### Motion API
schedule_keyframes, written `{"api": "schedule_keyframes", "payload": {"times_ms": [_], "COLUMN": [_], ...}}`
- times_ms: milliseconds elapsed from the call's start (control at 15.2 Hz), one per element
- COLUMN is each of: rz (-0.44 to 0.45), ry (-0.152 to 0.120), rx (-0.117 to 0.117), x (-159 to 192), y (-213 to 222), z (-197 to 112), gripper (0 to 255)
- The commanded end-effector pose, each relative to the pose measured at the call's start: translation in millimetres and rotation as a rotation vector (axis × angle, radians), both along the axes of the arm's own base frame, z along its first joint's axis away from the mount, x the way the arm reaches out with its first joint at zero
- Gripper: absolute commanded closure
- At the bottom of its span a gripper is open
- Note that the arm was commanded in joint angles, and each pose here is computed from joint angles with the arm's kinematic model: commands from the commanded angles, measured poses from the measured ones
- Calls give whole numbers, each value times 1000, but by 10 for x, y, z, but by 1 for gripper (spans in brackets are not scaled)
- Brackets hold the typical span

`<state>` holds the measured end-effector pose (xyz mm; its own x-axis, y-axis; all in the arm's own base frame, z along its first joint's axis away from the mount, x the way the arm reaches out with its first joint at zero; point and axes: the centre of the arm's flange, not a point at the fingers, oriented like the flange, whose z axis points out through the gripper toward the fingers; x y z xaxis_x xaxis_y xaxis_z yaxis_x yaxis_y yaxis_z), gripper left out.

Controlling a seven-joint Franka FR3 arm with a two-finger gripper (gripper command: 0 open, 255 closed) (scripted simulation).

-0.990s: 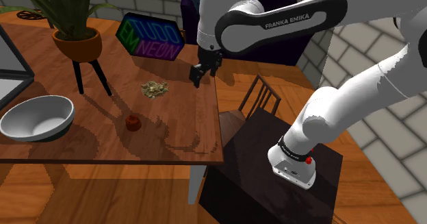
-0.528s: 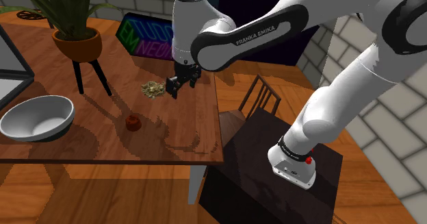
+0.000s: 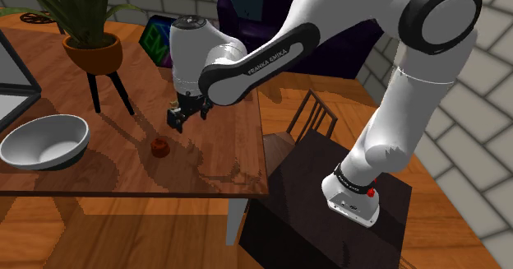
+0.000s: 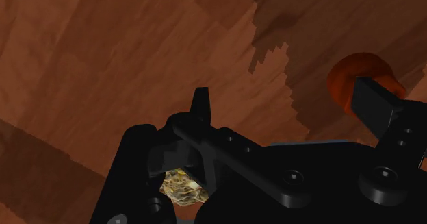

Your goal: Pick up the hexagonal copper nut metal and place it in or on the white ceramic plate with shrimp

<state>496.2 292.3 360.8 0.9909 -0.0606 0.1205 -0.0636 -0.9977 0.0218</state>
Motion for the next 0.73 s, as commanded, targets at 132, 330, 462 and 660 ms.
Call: {"api": "schedule_keyframes", "payload": {"times_ms": [132,330,462,660], "rz": [-8,-13,-16,-17], "ry": [-17,-29,-37,-40], "rx": [14,23,30,32], "x": [252,443,573,639], "y": [347,625,810,881], "z": [-234,-404,-514,-660], "gripper": [0,0,0,0]}}
